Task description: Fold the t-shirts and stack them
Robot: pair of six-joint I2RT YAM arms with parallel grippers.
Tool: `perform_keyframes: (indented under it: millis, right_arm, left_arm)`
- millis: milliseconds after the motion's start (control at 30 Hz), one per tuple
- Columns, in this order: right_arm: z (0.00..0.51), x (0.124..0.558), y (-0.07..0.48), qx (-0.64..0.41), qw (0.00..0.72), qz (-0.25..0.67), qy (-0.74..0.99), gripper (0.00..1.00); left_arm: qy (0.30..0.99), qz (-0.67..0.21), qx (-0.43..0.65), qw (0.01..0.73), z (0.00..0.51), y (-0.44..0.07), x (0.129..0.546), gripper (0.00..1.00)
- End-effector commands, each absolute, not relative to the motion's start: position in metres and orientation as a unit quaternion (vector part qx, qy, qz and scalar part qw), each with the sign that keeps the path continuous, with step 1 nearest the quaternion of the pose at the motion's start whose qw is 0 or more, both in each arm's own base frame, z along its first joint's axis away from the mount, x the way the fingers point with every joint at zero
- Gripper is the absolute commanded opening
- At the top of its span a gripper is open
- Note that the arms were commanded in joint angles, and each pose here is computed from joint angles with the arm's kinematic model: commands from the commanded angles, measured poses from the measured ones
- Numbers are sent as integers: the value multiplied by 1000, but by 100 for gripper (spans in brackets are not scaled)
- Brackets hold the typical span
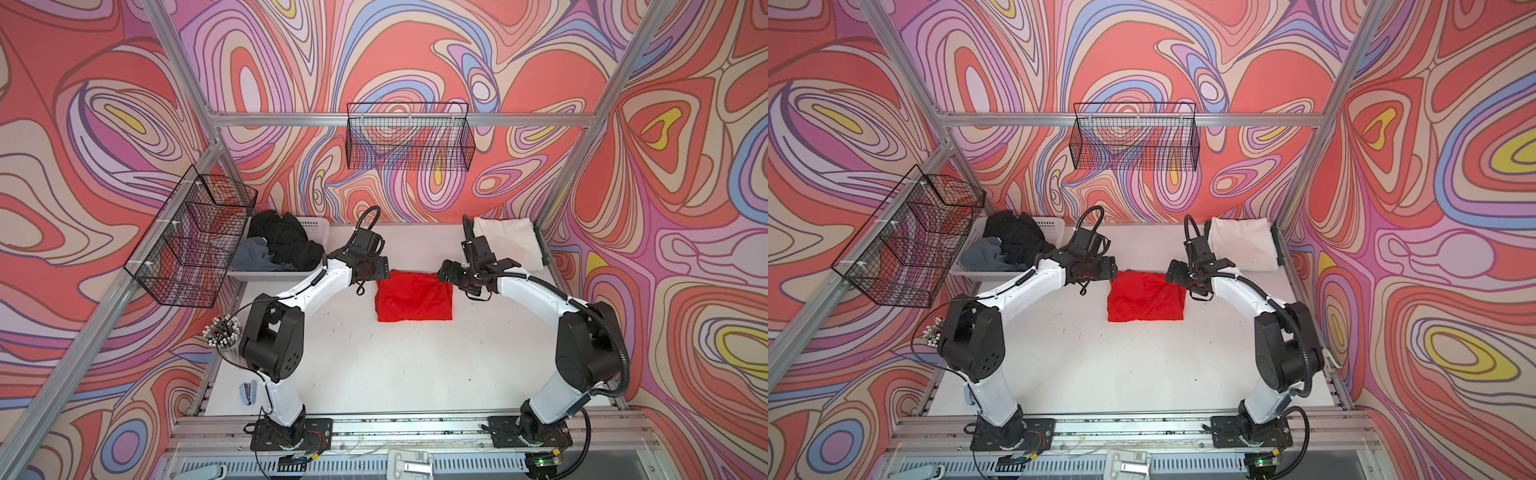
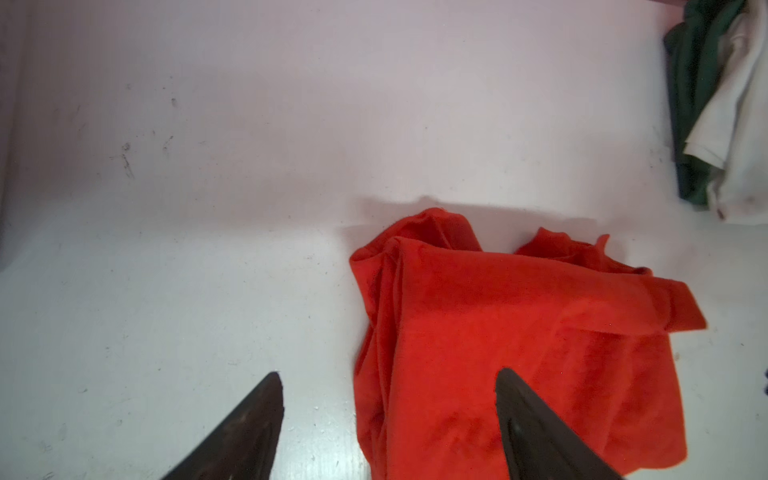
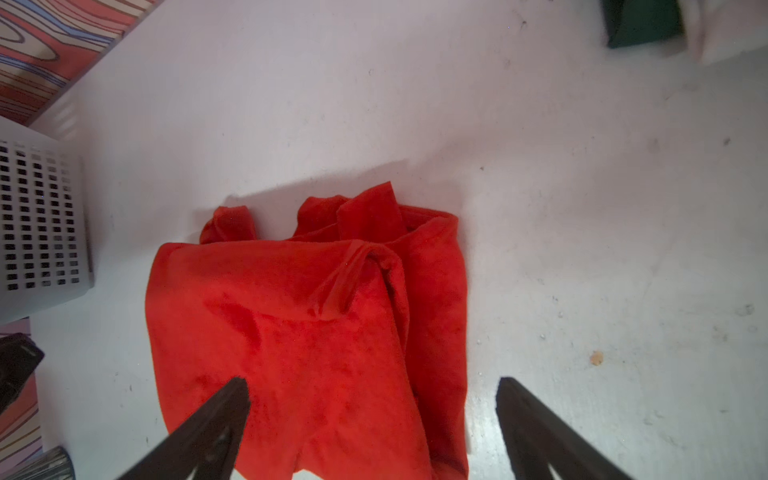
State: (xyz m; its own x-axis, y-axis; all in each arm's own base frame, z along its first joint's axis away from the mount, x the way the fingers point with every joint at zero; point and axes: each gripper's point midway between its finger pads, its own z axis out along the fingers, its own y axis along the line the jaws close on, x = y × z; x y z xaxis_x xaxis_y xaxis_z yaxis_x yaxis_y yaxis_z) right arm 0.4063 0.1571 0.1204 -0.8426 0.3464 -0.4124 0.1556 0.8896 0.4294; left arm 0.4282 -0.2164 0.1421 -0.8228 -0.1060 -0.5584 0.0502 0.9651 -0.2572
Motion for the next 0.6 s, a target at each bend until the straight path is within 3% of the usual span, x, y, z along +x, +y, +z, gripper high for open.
perform_keyframes:
  millis: [0,267,567]
  right_arm:
    - [114,403,163,130,244,219,936,96]
    - [73,419,159,122,221,172,952,92]
    - [42,443,143,119,216,92,965,91]
  left_arm:
    - [937,-167,34,304,147,-249,415,79]
    - [952,-171,56,249,107,-283,416,75]
    - [964,-118,57,230,80,-279,433,72]
